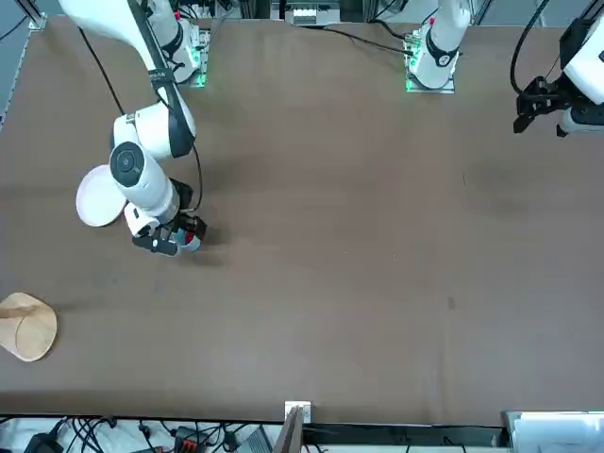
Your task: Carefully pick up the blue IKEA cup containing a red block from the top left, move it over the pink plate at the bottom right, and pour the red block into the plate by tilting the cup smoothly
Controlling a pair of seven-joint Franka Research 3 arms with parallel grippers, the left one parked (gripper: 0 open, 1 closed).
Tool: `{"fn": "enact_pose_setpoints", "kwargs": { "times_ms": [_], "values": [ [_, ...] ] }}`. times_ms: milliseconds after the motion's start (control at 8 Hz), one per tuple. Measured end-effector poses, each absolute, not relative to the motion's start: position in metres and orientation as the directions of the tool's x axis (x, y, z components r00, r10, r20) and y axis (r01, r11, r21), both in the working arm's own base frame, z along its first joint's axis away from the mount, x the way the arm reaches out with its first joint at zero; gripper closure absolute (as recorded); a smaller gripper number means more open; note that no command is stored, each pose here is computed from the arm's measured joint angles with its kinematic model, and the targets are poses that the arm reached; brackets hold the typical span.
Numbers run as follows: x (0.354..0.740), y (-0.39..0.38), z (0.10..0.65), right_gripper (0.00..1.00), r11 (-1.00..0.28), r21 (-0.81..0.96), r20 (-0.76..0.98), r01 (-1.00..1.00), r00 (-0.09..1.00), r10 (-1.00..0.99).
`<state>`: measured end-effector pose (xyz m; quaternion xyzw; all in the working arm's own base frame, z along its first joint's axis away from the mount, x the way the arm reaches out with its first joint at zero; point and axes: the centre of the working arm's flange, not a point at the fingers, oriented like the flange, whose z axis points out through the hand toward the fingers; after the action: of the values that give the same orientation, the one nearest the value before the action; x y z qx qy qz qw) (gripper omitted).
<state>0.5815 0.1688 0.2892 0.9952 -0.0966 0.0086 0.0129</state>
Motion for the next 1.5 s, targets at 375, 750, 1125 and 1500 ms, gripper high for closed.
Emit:
{"fn": "enact_pose_setpoints", "kwargs": {
  "times_ms": [375,750,1125,1500],
  "values": [
    [0.576,0.178,0.284,0.0,-0.982,0.026,0.016,-0.189,0.982,-0.189],
    [0.574,0.185,0.275,0.0,-0.982,0.021,0.022,-0.189,0.982,-0.188],
    [0.577,0.179,0.274,0.0,-0.98,0.023,0.028,-0.196,0.98,-0.196],
    [0.579,0.18,0.258,0.0,-0.982,0.027,0.036,-0.186,0.982,-0.185]
  ]
}}
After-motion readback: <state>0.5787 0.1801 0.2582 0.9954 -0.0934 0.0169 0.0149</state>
